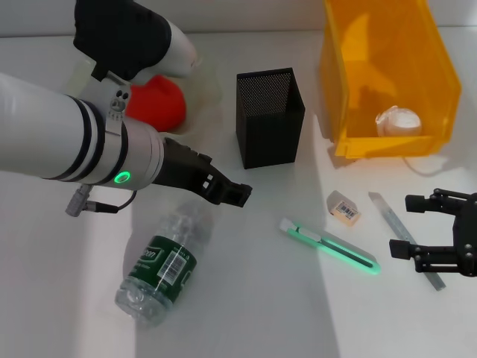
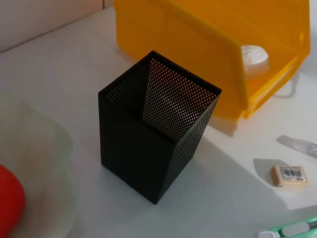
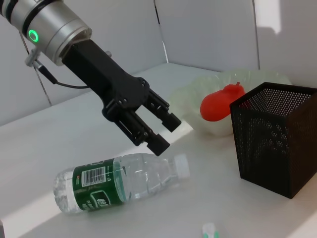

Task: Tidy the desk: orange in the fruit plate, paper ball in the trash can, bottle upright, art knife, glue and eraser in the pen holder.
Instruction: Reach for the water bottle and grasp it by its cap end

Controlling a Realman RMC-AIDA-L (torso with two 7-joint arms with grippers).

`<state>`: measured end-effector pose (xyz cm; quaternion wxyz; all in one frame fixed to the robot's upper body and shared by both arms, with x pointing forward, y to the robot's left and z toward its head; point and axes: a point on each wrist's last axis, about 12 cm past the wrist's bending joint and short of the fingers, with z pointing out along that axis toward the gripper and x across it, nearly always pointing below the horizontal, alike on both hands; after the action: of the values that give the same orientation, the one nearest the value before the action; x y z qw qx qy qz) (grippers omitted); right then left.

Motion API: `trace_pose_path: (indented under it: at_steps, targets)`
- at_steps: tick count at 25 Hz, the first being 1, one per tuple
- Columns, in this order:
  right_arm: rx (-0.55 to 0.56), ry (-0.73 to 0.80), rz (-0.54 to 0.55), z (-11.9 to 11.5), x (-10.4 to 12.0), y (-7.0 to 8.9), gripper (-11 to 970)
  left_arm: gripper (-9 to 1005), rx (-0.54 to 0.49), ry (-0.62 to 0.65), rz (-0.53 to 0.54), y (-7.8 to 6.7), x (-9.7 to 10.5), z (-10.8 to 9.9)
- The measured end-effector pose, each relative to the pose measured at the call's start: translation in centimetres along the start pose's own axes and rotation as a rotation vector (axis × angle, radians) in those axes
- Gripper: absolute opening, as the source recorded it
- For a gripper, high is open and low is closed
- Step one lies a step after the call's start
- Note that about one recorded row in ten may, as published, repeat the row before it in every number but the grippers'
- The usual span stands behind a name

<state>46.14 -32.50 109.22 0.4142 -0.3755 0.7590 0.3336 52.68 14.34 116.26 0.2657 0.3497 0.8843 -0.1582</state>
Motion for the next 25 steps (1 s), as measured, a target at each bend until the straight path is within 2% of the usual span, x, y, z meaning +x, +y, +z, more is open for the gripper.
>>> trace_pose_path:
  at_steps: [11, 25]
  targets:
    - [-0.014, 0.013, -0.005, 0.5, 0.1, -0.2, 840, 797, -0.007, 0.050, -0.021, 0.8, 0.4, 2.2]
    - [-0.023, 0.013, -0.024, 0.8, 0.3, -0.1, 841, 798, -0.044, 0.074, -0.038, 1.9, 1.0, 3.3]
